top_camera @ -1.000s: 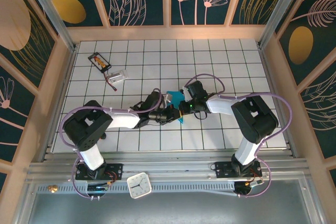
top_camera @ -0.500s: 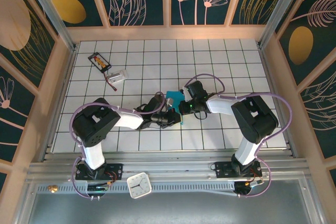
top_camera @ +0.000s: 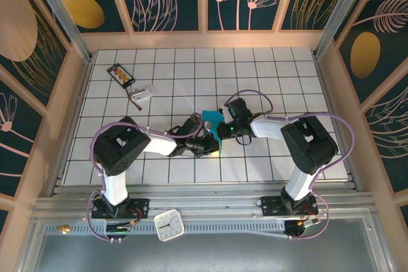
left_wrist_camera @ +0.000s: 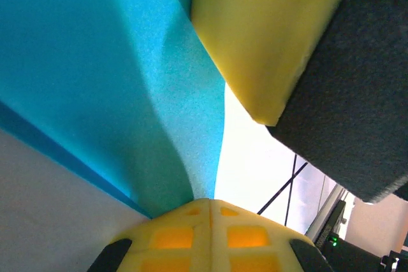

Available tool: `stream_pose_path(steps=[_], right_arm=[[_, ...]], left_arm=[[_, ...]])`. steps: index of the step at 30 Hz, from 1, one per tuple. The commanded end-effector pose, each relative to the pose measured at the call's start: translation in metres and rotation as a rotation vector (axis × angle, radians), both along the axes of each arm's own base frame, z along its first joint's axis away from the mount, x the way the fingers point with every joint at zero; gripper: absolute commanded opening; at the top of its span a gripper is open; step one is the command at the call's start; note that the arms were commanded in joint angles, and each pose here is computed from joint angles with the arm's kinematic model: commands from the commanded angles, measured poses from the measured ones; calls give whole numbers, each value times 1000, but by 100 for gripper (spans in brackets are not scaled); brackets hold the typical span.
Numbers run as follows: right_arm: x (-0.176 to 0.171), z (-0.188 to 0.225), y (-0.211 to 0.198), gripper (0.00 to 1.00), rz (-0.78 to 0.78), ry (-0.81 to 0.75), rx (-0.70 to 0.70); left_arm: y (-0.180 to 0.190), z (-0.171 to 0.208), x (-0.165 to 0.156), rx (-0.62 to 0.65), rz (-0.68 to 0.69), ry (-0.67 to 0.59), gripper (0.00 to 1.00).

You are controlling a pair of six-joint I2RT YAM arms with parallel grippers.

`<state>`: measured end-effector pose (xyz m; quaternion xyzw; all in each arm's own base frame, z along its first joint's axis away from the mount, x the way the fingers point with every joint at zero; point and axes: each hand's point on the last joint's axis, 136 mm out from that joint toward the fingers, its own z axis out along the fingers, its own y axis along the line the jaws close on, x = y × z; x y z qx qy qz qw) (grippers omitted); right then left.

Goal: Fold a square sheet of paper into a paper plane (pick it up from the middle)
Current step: Third fold the triangle at the center of the table.

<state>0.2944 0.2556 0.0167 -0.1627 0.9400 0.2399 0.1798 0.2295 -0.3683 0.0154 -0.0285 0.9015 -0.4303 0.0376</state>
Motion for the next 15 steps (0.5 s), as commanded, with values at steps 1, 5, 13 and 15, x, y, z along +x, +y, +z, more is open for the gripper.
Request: stream_pose_path(steps=[1, 5, 13, 15], right_arm=[[-27, -43, -33, 0, -20, 122, -152], [-27, -42, -33, 0, -21, 121, -153], [-26, -43, -33, 0, -22, 120, -158], [-26, -43, -33, 0, -23, 120, -158]], left_arm=[[5, -22, -15, 78, -50, 55, 0], [9, -30, -23, 125, -83, 79, 0], [8, -36, -46, 159, -170, 99, 0], [7, -36, -50, 164, -188, 100, 0]])
